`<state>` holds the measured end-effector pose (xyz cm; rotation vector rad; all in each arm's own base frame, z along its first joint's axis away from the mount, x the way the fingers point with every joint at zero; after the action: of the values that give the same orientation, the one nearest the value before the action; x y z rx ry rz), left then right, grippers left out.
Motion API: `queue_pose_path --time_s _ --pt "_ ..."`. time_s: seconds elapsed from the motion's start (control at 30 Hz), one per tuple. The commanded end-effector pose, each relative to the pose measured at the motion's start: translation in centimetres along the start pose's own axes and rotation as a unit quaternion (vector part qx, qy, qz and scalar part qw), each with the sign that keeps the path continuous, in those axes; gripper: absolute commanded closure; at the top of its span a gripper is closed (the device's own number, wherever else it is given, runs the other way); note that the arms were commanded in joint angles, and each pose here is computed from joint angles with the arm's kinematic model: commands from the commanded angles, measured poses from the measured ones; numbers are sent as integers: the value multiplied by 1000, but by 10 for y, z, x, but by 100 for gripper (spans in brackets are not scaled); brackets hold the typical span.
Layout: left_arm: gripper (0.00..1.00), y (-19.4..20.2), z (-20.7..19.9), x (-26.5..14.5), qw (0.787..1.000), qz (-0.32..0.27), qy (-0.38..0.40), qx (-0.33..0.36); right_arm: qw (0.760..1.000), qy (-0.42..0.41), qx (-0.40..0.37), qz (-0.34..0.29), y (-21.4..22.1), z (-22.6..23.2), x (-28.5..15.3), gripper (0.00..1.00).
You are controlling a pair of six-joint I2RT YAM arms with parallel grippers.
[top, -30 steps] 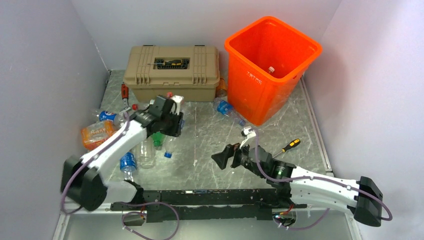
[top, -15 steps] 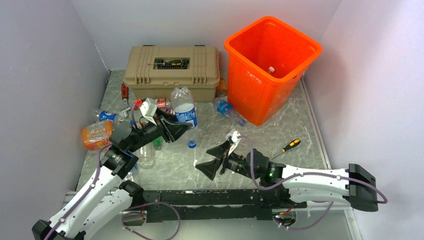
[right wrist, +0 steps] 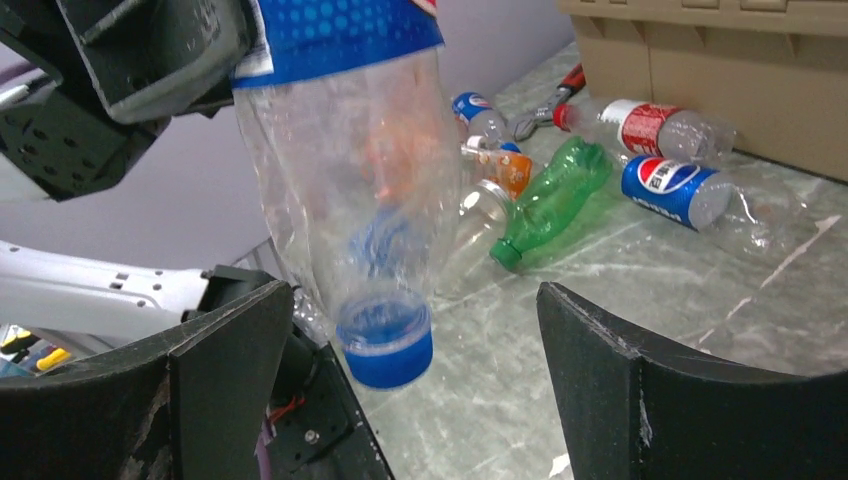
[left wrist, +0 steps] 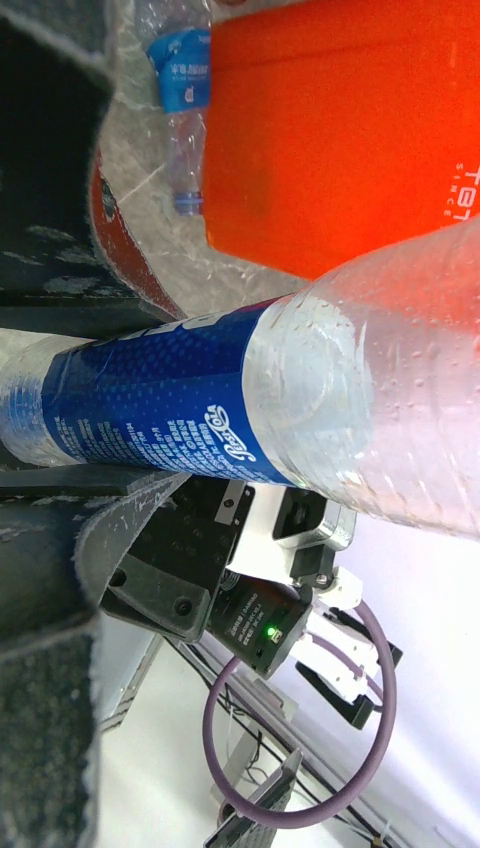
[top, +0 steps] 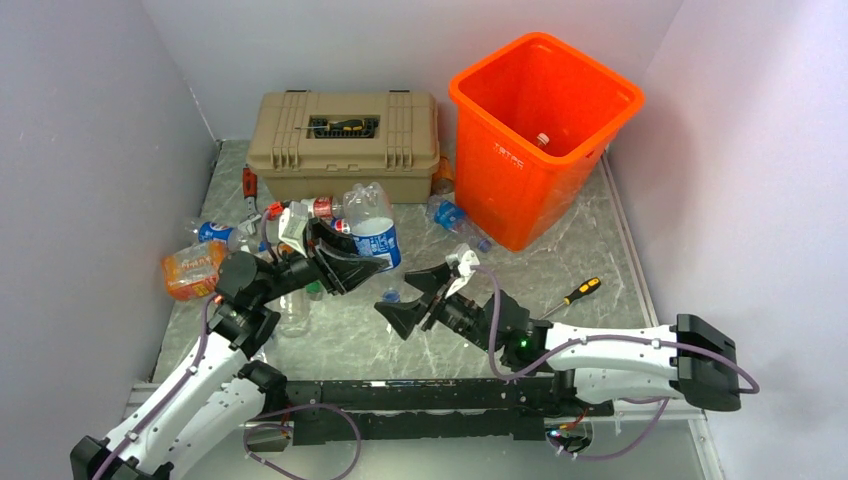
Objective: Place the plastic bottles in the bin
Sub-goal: Pick up the plastic bottle at the center of the board, then place the plastic bottle in the trash bin.
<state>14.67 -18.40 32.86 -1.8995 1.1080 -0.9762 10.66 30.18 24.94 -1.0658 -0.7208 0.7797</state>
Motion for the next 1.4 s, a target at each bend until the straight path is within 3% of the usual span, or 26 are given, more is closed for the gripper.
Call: queue_pose_path --time_s 0.0,0.23,0.37,0.57,0.63,0.67,0.77,0.87,0.97,1.13,1.27,1.37 --pt "72 -7 -12 1 999 -10 37 7 999 -18 -8 -47 -30 14 15 6" --pt "73 -7 -11 1 999 -9 36 4 999 -34 -13 -40 -27 20 23 29" --pt "73 -7 -11 1 999 -10 34 4 999 -40 -15 -26 -21 22 26 32" --pt "72 -7 -11 1 999 -7 38 4 999 -39 -13 -20 -17 21 26 68" --pt "71 -7 -12 1 999 -7 37 4 999 -40 -14 -18 -17 21 25 85" --pt "70 -7 -12 1 999 -6 36 3 999 -40 -14 -17 -17 21 25 99" --pt "57 -7 -10 0 1000 -8 27 5 999 -34 -12 -16 -18 20 24 100" --pt "23 -7 -11 -2 1000 -9 22 7 999 -27 -10 -20 -20 18 21 100" --pt "1 -8 -11 -4 1000 -11 12 8 1000 -19 -15 -19 -21 15 19 100" --pt "1 -30 -26 -11 998 -30 -15 44 998 14 -51 -29 -49 9 9 100" --pt "1 -60 -48 -26 991 -54 -49 115 991 59 -113 -43 -100 5 1 100" --pt "0 -70 -41 -37 978 -48 -117 166 980 109 -159 -52 -146 2 -3 100"
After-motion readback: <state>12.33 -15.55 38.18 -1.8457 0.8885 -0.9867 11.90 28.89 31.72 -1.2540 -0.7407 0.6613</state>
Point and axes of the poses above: each gripper's point midway between its finger pads, its own x axis out along the fingers, its own z axis along the line the jaws close on, y = z × x, the point moved 6 cm from there along -x, back along the fingers, and after that the axes turned 5 degrees about -x, right-handed, at the moved point
